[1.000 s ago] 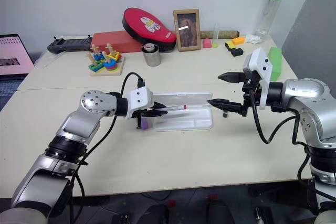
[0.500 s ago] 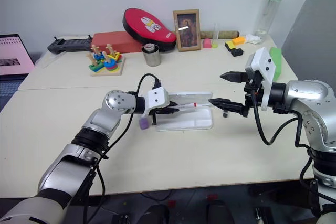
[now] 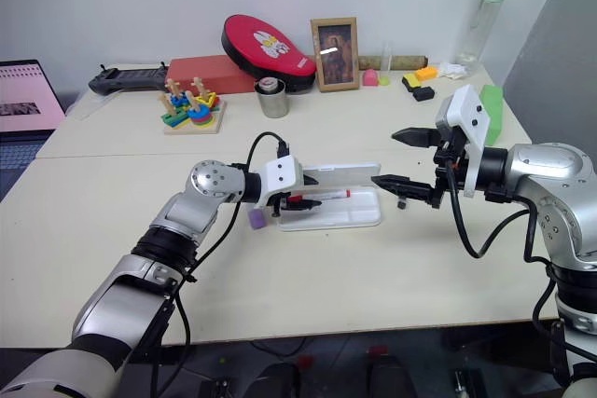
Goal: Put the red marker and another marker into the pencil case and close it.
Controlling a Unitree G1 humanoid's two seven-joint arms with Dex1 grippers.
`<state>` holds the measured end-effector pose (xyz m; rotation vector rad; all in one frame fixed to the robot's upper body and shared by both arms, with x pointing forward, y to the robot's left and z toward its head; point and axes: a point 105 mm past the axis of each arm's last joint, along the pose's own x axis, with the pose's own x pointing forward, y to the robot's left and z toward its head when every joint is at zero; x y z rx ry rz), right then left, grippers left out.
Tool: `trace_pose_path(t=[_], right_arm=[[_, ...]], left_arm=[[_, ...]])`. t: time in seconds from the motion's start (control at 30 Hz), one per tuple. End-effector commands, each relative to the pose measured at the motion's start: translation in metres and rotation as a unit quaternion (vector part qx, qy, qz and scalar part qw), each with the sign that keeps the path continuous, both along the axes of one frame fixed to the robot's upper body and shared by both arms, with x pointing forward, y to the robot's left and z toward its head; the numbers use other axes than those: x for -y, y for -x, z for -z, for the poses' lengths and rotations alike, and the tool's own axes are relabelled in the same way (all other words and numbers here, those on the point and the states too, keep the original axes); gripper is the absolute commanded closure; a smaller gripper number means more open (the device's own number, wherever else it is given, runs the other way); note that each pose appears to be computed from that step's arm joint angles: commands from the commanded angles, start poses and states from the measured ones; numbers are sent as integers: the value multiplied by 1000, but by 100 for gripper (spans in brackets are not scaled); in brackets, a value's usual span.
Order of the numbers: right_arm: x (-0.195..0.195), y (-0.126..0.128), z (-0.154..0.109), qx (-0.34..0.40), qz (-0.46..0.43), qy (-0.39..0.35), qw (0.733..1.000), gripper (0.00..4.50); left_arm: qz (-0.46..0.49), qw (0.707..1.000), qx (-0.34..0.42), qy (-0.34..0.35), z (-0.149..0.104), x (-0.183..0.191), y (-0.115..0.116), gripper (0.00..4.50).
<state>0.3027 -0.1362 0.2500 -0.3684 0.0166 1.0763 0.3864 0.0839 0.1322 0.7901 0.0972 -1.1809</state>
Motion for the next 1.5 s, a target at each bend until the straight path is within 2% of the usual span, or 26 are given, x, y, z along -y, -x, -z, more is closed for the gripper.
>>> trace_pose_path(t=[0.03, 0.27, 0.4, 0.83, 1.2, 1.23, 1.27, 1.3, 1.4, 1.5], right_arm=[[-2, 4, -10, 25, -6, -1, 1000, 0], [-1, 5, -8, 20, -6, -1, 1000, 0], [-2, 5, -9, 19, -7, -2, 1000, 0], [-5, 1, -9, 18, -17, -3, 1000, 0], [-5, 1, -9, 18, -17, -2, 1000, 0], [-5, 1, -9, 18, -17, -2, 1000, 0], [-5, 1, -9, 18, -17, -2, 1000, 0], [-5, 0, -9, 19, -17, -2, 1000, 0], [-5, 0, -9, 19, -17, -2, 1000, 0], [-5, 0, -9, 18, -17, -2, 1000, 0]], left_arm=[[11, 1000, 12, 19, -14, 5, 4, 187], [25, 998, -26, 54, -19, 8, 24, 186], [14, 998, -20, 55, -20, 1, 30, 186], [-2, 999, 39, 12, -15, -8, 23, 186], [-11, 999, 30, 21, -12, -7, 21, 186], [-11, 999, 29, 22, -12, -7, 20, 221], [-12, 999, 28, 25, -13, -7, 20, 221], [-13, 999, 27, 27, -13, -7, 20, 258], [-16, 999, 27, 25, -12, -7, 20, 305], [-17, 999, 28, 27, -13, -7, 20, 305]])
